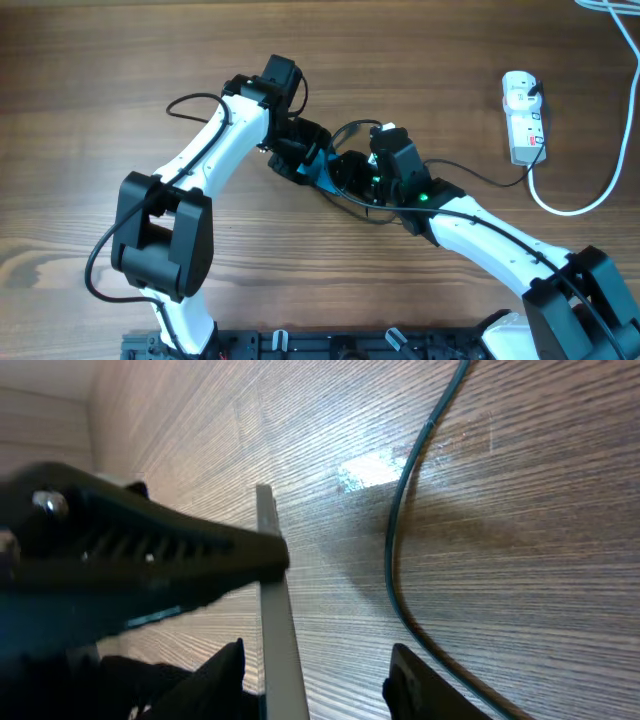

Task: Plug charger to phone and switch on socket

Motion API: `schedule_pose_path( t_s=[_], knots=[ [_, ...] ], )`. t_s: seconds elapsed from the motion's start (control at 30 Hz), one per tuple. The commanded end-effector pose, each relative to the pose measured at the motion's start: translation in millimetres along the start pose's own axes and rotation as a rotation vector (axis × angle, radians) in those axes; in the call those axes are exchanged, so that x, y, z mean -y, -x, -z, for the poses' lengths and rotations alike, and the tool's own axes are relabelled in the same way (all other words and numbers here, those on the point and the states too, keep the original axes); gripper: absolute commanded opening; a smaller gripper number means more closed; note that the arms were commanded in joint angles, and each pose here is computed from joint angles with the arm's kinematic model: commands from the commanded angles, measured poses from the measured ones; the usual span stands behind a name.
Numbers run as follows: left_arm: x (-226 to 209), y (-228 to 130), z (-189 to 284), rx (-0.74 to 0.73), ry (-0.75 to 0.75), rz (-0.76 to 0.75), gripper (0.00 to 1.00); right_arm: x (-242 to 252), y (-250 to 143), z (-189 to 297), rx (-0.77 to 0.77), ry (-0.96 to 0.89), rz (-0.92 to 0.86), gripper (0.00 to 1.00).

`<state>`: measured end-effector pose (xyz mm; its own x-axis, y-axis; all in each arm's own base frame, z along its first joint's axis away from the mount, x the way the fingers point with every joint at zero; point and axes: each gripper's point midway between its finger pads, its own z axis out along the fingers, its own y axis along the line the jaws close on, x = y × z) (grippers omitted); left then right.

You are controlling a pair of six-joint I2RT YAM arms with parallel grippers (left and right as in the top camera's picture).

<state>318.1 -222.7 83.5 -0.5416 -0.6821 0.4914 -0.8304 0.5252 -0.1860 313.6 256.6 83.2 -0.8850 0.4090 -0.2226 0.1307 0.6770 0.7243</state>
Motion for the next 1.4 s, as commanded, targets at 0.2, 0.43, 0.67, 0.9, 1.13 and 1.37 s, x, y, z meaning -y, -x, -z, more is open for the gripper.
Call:
schedule_pose_path(
  t_s=[0.2, 0.43, 0.67, 0.9, 1.13, 1.37],
  knots=[
    [8, -18, 13, -0.039, -0.041, -0.02, 0.04, -6, 8, -3, 0.033, 0.007, 0.009, 0.39],
    [8, -18, 13, -0.039, -0.041, -0.019, 0.04, -9, 10, -3, 0.039, 0.021, 0.005, 0.34],
    [8, -18, 13, -0.039, -0.041, -0.019, 0.04, -10, 8, -3, 0.03, 0.025, 0.006, 0.29],
    [8, -18, 13, -0.039, -0.041, -0.019, 0.04, -7, 4, -3, 0.018, 0.013, 0.006, 0.23],
    [8, -18, 13, -0.039, -0.04, -0.019, 0.04, -16, 7, -3, 0.03, 0.05, -0.007, 0.05],
    [8, -18, 13, -0.039, -0.041, -0.019, 0.14, -16, 8, -3, 0.031, 0.052, -0.007, 0.04]
  ],
)
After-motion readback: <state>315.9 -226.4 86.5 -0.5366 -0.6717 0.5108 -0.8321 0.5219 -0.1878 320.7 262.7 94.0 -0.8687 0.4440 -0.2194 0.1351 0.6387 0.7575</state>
